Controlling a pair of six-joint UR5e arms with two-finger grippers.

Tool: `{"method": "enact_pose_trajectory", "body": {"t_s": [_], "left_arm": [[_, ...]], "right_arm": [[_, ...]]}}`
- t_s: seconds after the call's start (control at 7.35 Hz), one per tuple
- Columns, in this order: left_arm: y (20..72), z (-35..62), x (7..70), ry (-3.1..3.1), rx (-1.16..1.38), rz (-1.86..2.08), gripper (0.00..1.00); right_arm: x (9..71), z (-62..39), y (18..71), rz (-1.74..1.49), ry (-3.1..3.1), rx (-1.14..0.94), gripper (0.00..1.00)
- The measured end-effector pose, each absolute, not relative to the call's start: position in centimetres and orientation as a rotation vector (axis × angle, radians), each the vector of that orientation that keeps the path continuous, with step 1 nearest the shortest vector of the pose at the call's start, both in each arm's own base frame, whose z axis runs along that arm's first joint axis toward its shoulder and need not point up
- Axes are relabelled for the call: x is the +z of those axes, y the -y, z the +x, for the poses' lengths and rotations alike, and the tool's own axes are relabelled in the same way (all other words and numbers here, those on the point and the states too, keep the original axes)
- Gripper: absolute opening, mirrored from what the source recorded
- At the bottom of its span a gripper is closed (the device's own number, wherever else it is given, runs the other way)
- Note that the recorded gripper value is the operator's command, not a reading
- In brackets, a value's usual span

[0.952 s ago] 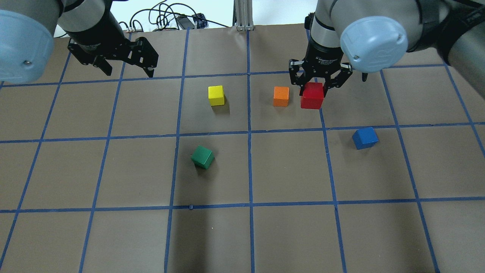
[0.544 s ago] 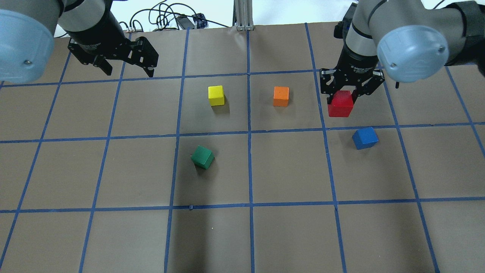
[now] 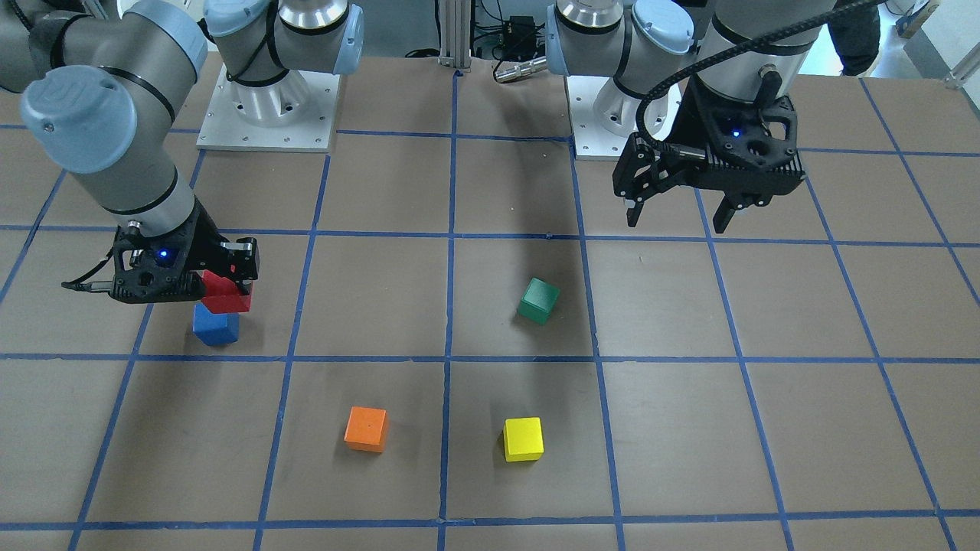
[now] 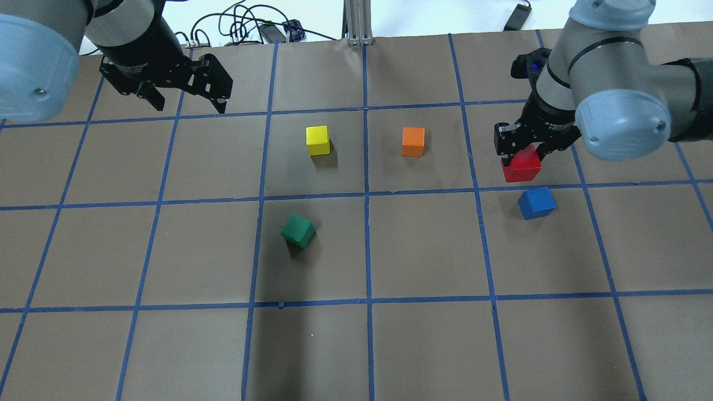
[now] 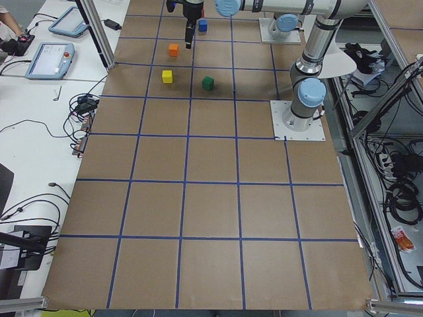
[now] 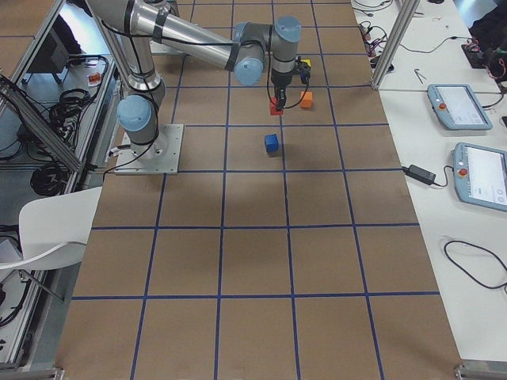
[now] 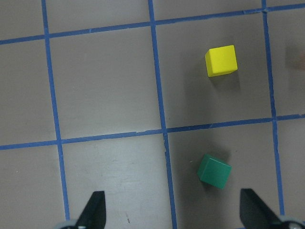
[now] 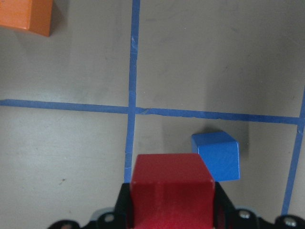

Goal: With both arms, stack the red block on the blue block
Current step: 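Lower the red cube onto the blue cube with the right gripper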

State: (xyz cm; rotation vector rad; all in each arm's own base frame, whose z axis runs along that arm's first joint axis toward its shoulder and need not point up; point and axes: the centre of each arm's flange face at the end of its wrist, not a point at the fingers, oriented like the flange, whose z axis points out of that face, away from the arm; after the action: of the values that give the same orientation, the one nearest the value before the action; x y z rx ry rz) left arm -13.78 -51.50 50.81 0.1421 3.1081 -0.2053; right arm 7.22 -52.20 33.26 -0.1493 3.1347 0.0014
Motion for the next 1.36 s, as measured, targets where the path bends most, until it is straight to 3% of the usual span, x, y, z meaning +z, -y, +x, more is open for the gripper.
{"method": "enact_pose_trajectory", "body": {"t_s": [0.54, 1.36], "left_arm": [[51.5, -13.8, 50.8, -3.109, -0.205, 0.142, 1.0], [51.5, -13.8, 50.8, -3.109, -0.205, 0.143, 1.0]], "right_arm": [[28.9, 0.9, 50.7, -0.318, -3.129, -0.071, 0.0], [26.3, 0.6, 50.6, -0.291, -3.108, -0.026, 0.0]]}}
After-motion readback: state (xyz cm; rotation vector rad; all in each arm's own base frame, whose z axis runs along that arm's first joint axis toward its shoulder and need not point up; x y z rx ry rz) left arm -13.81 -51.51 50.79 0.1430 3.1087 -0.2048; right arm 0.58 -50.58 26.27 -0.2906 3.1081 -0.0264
